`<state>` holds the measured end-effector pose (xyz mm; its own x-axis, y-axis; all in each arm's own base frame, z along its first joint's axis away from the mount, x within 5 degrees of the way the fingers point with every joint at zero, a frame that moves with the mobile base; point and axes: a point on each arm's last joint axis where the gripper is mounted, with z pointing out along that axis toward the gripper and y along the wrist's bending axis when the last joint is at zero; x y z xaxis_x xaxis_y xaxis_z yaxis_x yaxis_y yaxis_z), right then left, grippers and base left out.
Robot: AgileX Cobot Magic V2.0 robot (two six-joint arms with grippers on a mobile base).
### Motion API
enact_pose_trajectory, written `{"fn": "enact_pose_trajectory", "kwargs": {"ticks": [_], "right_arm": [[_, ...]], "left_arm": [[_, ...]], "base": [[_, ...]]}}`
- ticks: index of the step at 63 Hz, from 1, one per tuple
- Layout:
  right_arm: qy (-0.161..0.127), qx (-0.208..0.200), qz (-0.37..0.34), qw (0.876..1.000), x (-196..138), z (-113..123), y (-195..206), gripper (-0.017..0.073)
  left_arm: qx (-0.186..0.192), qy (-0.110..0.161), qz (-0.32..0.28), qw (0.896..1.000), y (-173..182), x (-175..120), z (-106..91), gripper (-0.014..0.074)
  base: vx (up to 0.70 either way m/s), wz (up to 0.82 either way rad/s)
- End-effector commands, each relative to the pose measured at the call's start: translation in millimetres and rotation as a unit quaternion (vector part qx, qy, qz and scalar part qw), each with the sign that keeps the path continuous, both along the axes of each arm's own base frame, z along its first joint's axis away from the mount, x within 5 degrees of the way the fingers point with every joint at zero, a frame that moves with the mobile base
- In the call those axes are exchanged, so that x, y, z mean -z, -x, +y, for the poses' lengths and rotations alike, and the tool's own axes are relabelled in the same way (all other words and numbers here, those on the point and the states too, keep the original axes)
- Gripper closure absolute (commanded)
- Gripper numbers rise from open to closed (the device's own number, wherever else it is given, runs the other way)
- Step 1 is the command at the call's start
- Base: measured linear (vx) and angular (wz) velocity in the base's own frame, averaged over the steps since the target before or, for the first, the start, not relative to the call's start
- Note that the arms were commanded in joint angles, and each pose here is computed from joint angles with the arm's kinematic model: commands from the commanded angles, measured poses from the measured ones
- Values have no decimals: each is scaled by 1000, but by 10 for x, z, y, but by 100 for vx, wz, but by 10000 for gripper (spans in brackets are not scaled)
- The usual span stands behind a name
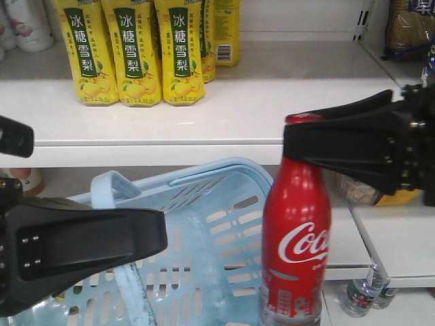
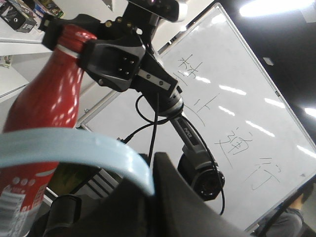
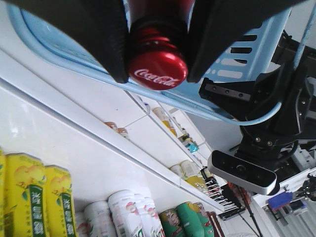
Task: Place coke in basket with both arms
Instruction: 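Lower the held bottle into the basket and open the right gripper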
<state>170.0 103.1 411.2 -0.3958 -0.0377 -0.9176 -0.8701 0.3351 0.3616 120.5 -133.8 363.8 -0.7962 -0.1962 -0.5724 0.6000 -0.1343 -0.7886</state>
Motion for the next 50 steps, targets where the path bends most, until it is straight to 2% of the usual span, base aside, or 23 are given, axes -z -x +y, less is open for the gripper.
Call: {"fn": "enact_pose_trajectory", "kwargs": {"ticks": [1, 7, 21, 30, 40, 50], "right_arm": [[-29, 16, -21, 999, -112, 127, -60, 564], [-9, 30, -28, 999, -68, 215, -90, 564], [-5, 5, 1, 1000, 31, 377, -144, 554], [-4, 7, 2, 1000, 47, 387, -167, 519], [-4, 7, 2, 1000, 47, 387, -167, 424], [-4, 7, 1, 1000, 47, 387, -167, 255]], "left_arm": [[16, 58, -11, 998, 55, -188, 26, 599], [16, 58, -11, 998, 55, -188, 26, 599], [16, 58, -11, 998, 55, -189, 26, 599], [16, 58, -11, 998, 55, -189, 26, 599], [16, 58, -11, 998, 55, -189, 26, 599], [16, 58, -11, 998, 55, -189, 26, 599]], "base": [[0, 0], [0, 0], [0, 0], [0, 0], [0, 0], [0, 0]]}}
